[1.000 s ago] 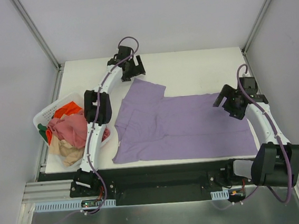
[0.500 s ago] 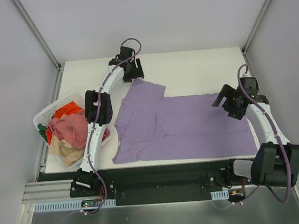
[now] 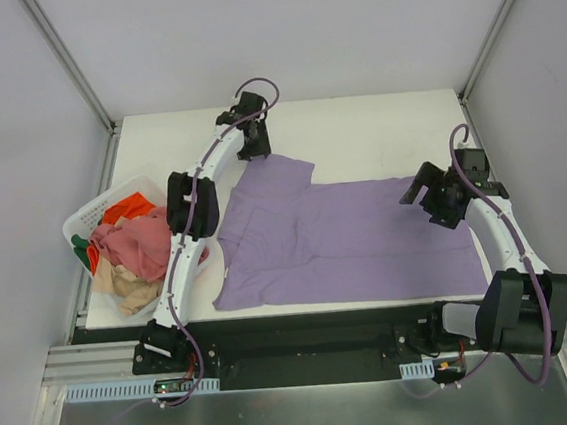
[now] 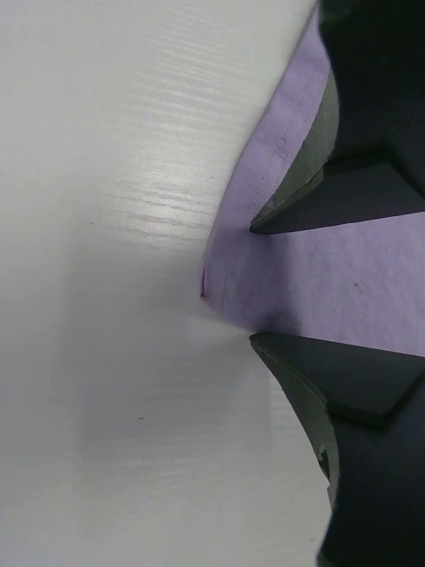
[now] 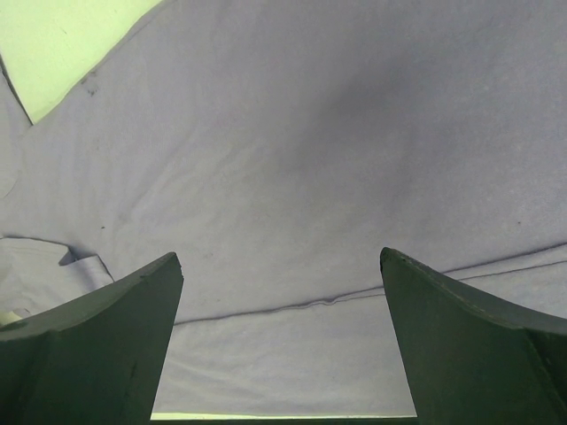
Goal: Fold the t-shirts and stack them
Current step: Grap the side of the flattened tshirt furthest away from the robot with both arms, then fold the other side of the tshirt into a rectangle
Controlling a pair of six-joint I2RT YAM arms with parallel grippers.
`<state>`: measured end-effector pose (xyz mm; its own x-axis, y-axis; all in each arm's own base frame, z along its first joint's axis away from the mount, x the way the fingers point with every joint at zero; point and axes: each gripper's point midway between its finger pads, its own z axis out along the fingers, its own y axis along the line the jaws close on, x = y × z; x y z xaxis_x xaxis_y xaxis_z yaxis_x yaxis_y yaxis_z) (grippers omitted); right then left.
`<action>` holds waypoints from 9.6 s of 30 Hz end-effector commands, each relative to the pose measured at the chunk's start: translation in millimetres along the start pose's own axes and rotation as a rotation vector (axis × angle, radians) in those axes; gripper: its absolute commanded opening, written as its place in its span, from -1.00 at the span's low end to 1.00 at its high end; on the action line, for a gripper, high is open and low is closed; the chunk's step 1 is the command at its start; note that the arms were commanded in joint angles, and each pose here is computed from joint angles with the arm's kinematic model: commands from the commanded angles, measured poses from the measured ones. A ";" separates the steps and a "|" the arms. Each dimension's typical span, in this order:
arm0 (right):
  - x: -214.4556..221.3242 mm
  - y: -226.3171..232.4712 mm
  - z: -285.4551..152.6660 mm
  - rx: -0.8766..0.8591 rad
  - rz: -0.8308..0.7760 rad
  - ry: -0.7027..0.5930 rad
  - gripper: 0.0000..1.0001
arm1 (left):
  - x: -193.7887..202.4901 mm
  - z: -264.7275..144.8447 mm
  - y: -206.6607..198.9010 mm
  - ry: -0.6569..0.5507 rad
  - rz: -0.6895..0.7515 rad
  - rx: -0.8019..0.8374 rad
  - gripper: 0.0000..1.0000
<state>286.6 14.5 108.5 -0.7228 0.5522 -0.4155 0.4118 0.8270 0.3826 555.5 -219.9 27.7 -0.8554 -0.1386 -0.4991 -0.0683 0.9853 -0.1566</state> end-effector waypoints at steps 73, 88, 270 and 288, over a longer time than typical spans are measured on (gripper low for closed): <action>-153.2 -70.3 143.8 0.354 -0.189 0.160 -0.84 | 35.2 9.8 12.2 0.117 0.091 -0.021 -1.00; -169.9 -19.1 96.2 0.197 -0.256 -0.011 -0.99 | -29.0 -86.4 -29.7 -0.149 0.241 0.159 -1.00; 258.2 192.0 36.8 -0.547 -1.490 0.352 -0.99 | 232.3 -190.3 58.6 0.141 -0.222 0.060 -1.00; 236.5 153.3 -0.8 -0.470 -1.579 0.383 -0.99 | 279.8 -223.2 30.1 0.165 0.107 0.383 -1.00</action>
<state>183.1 285.0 56.8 -0.3719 -0.8241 -0.4273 -0.9227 0.3786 0.0729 215.1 -194.6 65.0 -0.9300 -0.0707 -0.3606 0.0720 0.9273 -0.3675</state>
